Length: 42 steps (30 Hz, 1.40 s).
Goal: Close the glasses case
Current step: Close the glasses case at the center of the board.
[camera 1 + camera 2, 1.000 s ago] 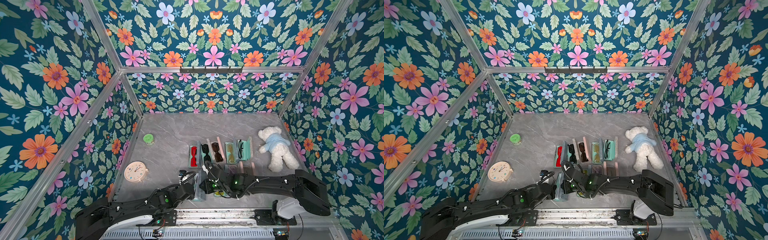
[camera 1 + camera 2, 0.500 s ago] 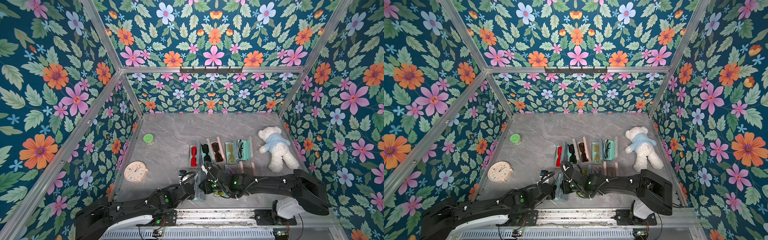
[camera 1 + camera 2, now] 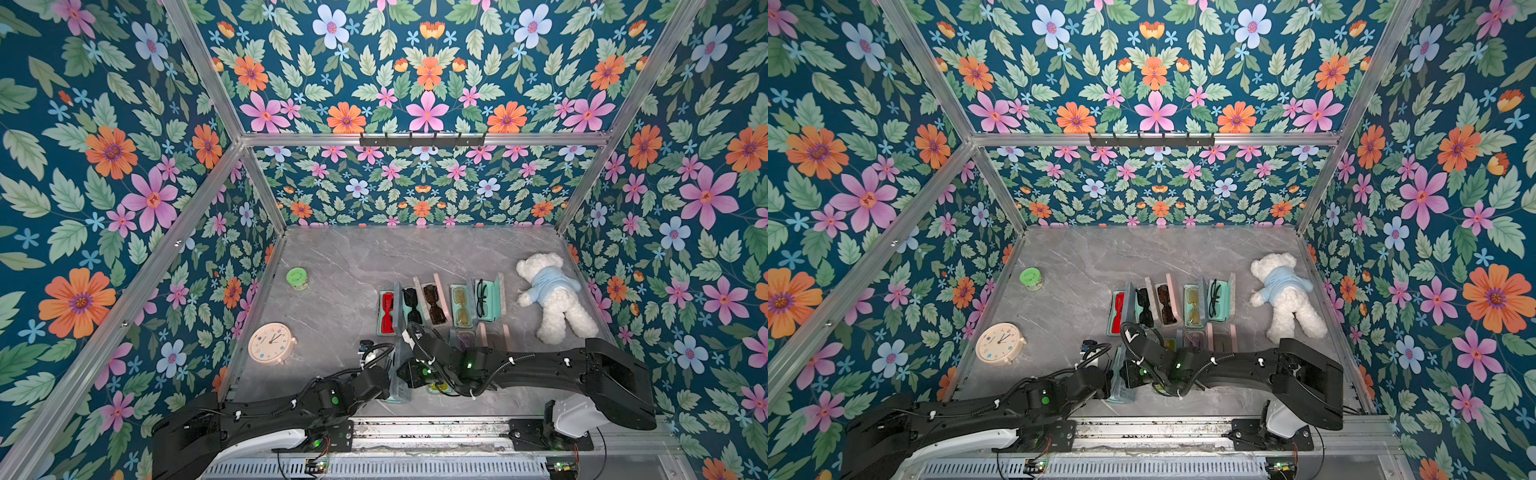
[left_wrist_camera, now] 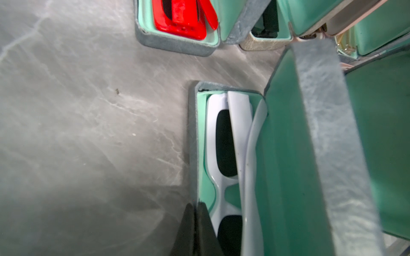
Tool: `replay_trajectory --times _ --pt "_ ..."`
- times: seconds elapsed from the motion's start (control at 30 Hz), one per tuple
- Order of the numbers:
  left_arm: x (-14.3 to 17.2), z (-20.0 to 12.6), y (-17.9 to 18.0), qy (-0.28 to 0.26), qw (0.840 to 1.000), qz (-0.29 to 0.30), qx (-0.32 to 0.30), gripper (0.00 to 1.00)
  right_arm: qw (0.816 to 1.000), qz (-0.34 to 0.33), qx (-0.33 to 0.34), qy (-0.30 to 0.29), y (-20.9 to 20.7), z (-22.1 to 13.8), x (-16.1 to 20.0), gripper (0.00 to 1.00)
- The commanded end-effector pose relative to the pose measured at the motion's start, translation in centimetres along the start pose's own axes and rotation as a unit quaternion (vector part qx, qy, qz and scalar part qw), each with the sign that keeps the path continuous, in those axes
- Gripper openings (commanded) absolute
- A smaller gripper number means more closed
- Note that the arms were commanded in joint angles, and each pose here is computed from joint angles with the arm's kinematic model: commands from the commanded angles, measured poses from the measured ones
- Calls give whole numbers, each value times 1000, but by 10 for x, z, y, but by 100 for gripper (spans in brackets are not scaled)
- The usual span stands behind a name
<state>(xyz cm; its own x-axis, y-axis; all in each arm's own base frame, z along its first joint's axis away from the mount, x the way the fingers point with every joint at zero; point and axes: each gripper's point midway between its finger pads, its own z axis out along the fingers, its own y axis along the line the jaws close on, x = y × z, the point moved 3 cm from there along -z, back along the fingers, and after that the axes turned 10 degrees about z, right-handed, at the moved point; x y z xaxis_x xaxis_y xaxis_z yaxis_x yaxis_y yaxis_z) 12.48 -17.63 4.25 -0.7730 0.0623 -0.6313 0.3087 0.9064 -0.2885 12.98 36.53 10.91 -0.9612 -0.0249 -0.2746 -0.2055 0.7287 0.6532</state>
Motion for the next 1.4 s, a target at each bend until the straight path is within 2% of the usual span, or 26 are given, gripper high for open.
replay_trajectory --times 0.0,1.1,1.37 --pt "1 0 -4 7 1000 -5 10 5 999 7 38 20 -17 3 9 16" --pt "0 -4 -4 -9 999 -15 27 4 999 13 41 26 -19 16 11 17" --pt "-5 -7 -7 -21 999 -19 36 4 999 11 40 11 -14 2 5 25"
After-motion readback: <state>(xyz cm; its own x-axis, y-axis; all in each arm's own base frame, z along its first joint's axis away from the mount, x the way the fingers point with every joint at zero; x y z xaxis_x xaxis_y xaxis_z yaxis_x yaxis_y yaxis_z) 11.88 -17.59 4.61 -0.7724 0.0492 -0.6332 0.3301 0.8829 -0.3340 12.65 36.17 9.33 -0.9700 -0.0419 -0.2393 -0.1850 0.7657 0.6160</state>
